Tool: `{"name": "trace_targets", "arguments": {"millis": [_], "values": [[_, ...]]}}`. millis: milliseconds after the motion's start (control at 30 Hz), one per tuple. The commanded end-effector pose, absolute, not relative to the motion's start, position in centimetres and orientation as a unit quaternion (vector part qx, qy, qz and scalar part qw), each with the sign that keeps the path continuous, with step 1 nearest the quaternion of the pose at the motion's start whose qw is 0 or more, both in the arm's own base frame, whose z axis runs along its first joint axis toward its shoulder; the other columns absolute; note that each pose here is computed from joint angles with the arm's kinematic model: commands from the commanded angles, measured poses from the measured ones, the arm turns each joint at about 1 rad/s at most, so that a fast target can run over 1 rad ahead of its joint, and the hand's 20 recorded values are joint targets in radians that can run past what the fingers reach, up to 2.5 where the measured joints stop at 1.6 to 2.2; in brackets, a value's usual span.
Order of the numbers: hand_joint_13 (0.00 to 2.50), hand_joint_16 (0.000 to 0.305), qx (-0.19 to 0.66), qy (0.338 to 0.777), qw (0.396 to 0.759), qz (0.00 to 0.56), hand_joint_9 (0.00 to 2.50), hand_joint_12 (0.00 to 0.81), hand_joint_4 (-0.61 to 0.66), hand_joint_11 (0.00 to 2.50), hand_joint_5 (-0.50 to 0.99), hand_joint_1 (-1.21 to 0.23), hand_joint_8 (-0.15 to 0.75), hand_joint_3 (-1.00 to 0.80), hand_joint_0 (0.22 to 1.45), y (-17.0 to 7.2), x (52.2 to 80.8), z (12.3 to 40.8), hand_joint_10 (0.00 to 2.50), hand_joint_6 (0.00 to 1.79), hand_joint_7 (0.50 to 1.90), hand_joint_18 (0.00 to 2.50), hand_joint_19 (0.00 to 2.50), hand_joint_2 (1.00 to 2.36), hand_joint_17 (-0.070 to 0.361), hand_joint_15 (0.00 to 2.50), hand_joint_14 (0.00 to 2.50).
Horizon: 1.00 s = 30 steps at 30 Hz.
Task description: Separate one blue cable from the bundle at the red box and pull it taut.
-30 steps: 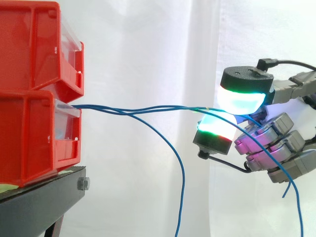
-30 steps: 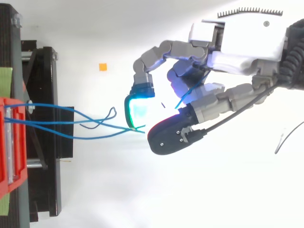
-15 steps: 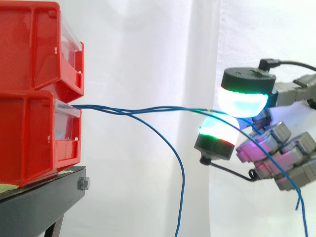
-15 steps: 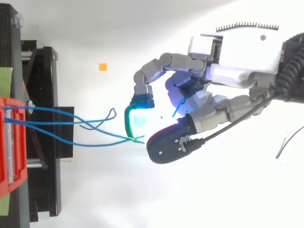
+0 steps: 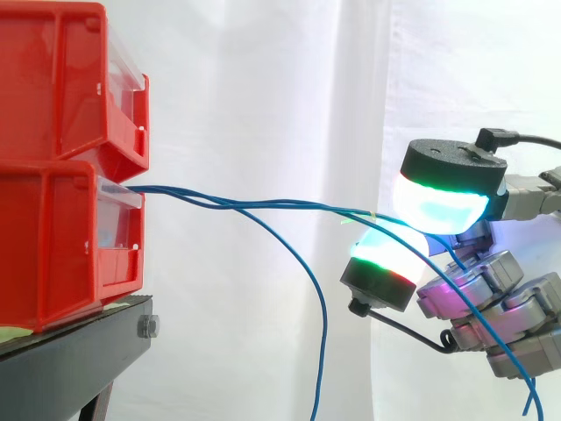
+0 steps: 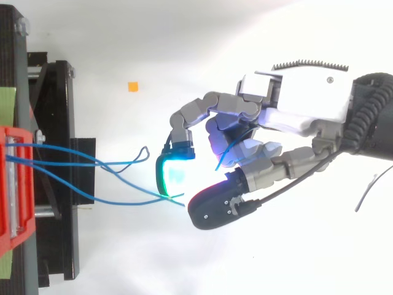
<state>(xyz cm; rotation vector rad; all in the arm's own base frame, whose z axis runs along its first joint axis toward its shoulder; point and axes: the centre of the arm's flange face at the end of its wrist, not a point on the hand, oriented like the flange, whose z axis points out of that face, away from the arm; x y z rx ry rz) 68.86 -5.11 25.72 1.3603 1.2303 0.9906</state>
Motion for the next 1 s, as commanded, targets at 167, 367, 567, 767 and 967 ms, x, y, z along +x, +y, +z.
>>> {"name": "trace_targets", "arguments": {"millis": [167,367,567,767,967], "values": [[0.94,0.044,0.56,0.51,0.511,0.407,0.52,0.412,-0.06,2.09,-0.12,-0.7,0.327,-0.11,0.57,-4.6,69.0,25.7,2.5,0.88,1.12,1.35,1.42,1.02,0.099,1.45,2.5],[0.92,0.041,0.548,0.523,0.52,0.394,0.5,0.404,-0.06,2.07,-0.12,-0.7,0.321,-0.12,0.57,-4.6,68.9,25.8,2.5,0.88,1.13,1.35,1.47,1.02,0.092,1.44,2.5],[0.91,0.043,0.543,0.537,0.53,0.369,0.5,0.403,-0.07,2.06,-0.12,-0.7,0.31,-0.11,0.57,-4.7,68.3,26.9,2.5,0.88,1.13,1.35,1.45,1.02,0.096,1.42,2.5],[0.91,0.042,0.544,0.537,0.532,0.364,0.5,0.402,-0.07,2.08,-0.12,-0.7,0.312,-0.11,0.57,-4.9,68.2,26.8,2.5,0.88,1.13,1.35,1.42,1.02,0.094,1.44,2.5],[0.91,0.042,0.543,0.537,0.533,0.365,0.5,0.406,-0.07,2.05,-0.12,-0.7,0.307,-0.11,0.58,-4.9,68.2,26.8,2.5,0.88,1.13,1.36,1.43,1.02,0.095,1.44,2.5]]}}
